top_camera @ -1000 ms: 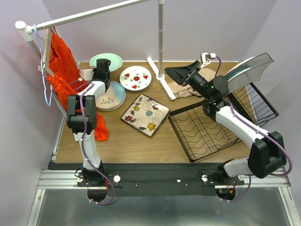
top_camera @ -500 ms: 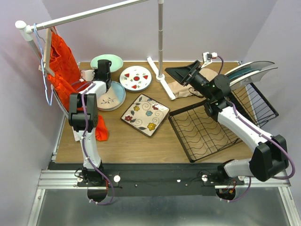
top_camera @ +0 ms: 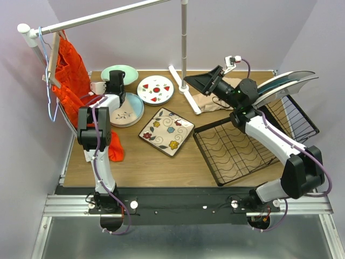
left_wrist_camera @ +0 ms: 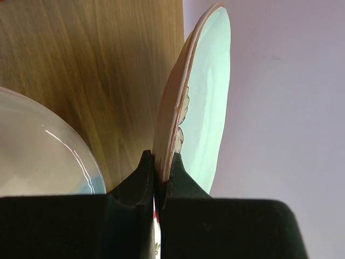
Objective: Unload the plates from the dish rack
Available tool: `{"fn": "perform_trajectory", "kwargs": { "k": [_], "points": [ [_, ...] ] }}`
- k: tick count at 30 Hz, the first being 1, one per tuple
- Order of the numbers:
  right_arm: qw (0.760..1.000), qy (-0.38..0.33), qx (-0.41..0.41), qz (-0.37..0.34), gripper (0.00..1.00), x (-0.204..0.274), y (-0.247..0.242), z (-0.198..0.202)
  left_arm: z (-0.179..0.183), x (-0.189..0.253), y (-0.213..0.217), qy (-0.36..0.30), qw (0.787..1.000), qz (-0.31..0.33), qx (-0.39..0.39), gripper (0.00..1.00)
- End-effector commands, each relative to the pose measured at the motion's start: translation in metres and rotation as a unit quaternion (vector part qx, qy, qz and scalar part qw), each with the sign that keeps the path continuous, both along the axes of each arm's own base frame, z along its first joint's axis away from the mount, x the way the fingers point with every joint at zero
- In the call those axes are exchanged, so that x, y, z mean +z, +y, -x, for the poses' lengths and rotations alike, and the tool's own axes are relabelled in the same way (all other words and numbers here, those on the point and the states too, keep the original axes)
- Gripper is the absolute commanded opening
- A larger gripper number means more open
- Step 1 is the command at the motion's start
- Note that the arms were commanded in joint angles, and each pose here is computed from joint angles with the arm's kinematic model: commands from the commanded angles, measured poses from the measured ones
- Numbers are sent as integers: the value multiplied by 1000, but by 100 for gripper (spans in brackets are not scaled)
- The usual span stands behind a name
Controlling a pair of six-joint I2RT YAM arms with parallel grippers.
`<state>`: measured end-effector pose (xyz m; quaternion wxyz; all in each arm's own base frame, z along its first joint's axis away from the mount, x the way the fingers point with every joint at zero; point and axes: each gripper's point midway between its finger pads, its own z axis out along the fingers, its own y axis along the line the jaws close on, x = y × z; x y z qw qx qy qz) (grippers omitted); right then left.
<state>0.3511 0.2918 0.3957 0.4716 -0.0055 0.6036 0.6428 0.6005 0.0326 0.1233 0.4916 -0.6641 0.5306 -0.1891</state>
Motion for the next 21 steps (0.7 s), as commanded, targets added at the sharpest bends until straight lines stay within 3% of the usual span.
{"fn": "perform_trajectory", "kwargs": {
  "k": [1,15,21],
  "points": [
    [998,-30,50,24,99,6,12,6,-18,66,19,-101,994,-15,37,0],
    [992,-59,101,43,99,7,27,20,-34,49,22,-84,995,-32,37,0],
    [993,-69,92,38,99,17,22,26,-42,37,24,-66,996,-36,44,9]
  ]
}}
